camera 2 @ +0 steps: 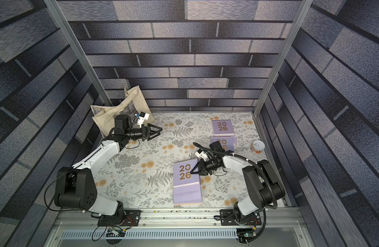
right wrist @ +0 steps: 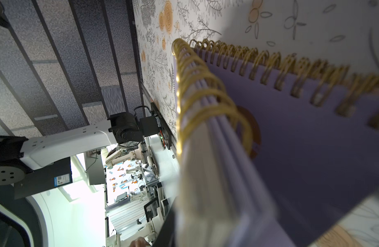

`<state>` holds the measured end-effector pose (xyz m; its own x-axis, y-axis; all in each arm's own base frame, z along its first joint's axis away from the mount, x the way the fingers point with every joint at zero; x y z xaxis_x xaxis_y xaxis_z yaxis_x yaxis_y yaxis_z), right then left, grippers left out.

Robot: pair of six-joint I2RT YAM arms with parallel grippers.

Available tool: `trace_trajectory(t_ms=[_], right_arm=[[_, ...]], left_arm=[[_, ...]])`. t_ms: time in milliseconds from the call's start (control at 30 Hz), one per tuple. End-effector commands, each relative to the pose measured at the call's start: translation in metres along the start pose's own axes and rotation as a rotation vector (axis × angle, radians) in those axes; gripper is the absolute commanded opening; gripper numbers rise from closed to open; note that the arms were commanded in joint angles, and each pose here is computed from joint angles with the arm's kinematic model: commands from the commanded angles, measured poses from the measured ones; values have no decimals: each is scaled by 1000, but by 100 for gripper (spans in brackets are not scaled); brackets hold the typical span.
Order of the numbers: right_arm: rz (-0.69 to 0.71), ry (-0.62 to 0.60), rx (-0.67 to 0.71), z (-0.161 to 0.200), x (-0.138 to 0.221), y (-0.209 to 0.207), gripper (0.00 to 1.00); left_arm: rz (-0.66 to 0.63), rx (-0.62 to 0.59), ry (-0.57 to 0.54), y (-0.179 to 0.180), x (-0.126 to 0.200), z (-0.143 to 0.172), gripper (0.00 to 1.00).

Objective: Stack the calendars
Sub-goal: Place the calendar at the calendar.

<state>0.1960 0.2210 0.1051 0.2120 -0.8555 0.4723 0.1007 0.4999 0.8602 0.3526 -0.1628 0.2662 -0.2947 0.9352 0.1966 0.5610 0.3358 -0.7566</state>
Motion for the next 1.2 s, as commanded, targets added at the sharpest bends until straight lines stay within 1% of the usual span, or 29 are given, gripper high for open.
trace_trajectory(t_ms=[0, 100, 500, 733, 867, 1000, 1067, 1167], right_arm=[[42, -10, 5, 0, 3, 2, 27], [67, -27, -2, 0, 4, -1, 31], [219, -95, -46, -6, 14, -11, 32], [265, -101, -62, 0, 18, -17, 37], [288, -107, -68, 0, 20, -19, 44], [369, -143, -45, -4, 31, -16, 53], [425, -173, -17, -7, 41, -11, 58], [528, -254, 29, -18, 61, -3, 67]], left_arm=[[23, -34, -7, -10, 3, 0, 78], [23, -30, -6, -9, 2, -1, 78], [25, -26, -8, -6, 1, 2, 78], [26, -27, -9, -7, 1, 1, 78], [23, -31, -12, -7, 1, 0, 78], [19, -28, -13, -6, 0, -2, 80], [6, -25, -15, -4, -1, -5, 82], [-11, -30, -14, 1, -7, -12, 90]])
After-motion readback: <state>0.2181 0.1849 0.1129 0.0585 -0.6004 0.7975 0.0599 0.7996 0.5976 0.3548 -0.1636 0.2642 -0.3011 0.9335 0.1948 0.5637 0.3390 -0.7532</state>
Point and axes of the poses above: each gripper's point midway between its finger pads, its own x axis back along the fingers, its own y axis along the line the jaws close on, z = x × y, the point moved 3 cm from there along x, back along the fingers, and after that the axes turned 12 degrees about -x, right-handed, at the moved point
